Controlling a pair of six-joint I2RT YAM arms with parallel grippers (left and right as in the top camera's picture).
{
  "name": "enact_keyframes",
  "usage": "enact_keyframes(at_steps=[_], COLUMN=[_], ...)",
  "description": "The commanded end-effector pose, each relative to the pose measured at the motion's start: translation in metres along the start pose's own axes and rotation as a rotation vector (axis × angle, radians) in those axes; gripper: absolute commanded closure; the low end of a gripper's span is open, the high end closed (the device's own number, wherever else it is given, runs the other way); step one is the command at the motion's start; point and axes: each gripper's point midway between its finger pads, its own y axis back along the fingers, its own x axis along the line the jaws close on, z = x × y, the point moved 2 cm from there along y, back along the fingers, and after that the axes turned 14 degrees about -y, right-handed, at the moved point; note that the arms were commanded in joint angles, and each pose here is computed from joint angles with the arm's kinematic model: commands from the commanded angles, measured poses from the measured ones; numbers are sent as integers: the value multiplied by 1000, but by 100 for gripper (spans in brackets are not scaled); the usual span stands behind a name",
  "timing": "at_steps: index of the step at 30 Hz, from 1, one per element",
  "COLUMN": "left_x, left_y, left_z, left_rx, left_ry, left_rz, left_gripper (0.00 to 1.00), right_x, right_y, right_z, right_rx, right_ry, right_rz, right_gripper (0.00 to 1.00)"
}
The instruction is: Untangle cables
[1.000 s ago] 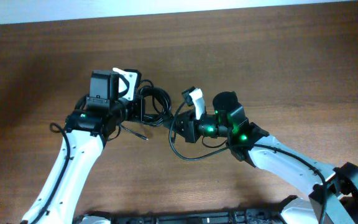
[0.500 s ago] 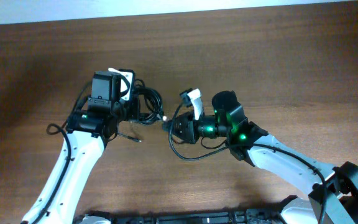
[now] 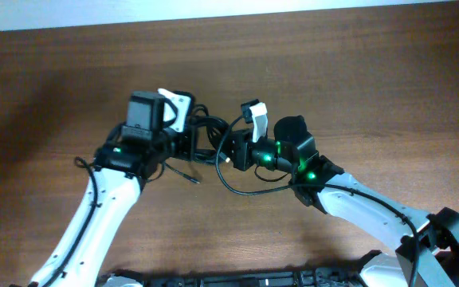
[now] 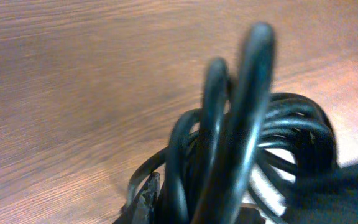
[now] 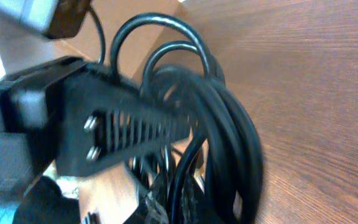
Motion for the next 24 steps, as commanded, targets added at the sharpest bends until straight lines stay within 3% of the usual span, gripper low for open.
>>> enact_keyframes(at_steps=[1, 6, 8, 9, 10, 13, 15, 18, 20, 22, 24], left_x=[-45, -66, -58, -47, -39, -15, -15, -16, -16, -44, -56], left_y=[-3, -1, 0, 2, 4, 9, 9, 9, 9, 15, 19], left_z=[3, 11, 11, 12, 12, 12, 12, 9, 8, 13, 15], left_rx=[-7, -51, -54, -57, -61, -70, -70, -58, -58, -125, -173], left_ry=[-82, -135, -152, -136, -122, -73, -72, -82, -107, -290, -407], left_rz=[-140, -250, -208, -170, -145, -97, -97, -100, -102, -277, -348], left_gripper=[100, 100, 100, 100, 100, 100, 100, 100, 100, 100, 100], right_x=[-6, -16, -11, -7, -6, 8, 8, 8, 7, -4, -1], right_y=[-1, 1, 4, 9, 16, 37, 38, 37, 37, 31, 26], right_z=[11, 18, 17, 19, 24, 28, 27, 27, 27, 23, 13], right_rx=[-68, -113, -78, -52, -43, 65, 62, 52, 51, 67, 102], right_ry=[5, -1, -6, -8, -12, -6, 61, 206, 260, 235, 232], right_rz=[-75, -128, -88, -47, -20, 139, 143, 147, 147, 127, 143], right_gripper=[95, 94, 77, 59, 51, 45, 43, 26, 22, 19, 20])
